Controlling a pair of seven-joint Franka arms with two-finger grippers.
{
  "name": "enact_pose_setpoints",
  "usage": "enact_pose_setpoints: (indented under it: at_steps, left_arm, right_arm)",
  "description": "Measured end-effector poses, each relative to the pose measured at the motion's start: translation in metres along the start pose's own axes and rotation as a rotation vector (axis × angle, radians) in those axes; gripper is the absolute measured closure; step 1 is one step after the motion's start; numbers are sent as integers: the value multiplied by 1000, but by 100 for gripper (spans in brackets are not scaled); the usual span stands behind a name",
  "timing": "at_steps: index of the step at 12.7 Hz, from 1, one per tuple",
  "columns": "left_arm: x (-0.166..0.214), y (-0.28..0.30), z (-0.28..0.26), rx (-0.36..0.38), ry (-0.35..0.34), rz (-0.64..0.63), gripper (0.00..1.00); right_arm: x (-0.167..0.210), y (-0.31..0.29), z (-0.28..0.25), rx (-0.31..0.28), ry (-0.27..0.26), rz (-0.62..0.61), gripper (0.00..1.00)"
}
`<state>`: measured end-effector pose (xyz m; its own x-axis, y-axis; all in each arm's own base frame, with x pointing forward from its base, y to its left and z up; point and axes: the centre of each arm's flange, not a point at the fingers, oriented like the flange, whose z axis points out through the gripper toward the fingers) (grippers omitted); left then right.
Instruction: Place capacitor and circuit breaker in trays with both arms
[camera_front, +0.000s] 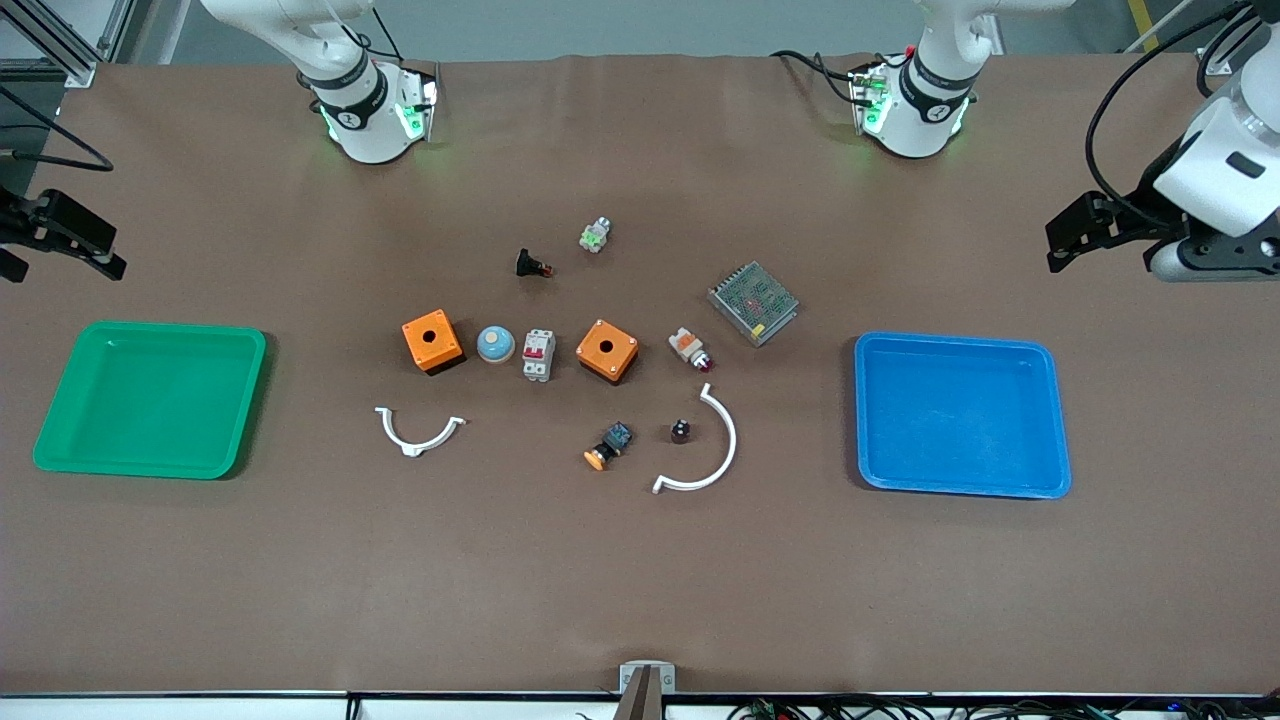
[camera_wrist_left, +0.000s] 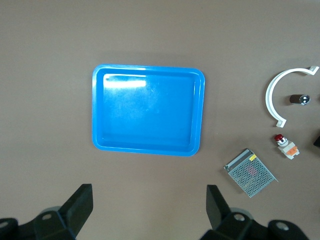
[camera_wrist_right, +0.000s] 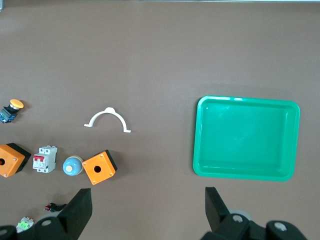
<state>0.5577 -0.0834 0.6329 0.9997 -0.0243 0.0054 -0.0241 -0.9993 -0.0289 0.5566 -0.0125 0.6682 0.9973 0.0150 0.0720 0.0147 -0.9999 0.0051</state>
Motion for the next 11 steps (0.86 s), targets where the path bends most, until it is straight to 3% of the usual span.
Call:
enact_pose_setpoints:
  at_steps: [4,11]
  left_arm:
    - [43,41,74,-6,-47,48,0]
    - [84,205,219,-33,-33,-124,0]
  right_arm:
    - [0,4,3,0,-11,7,0]
    - [9,1,22,6,-45,4,0]
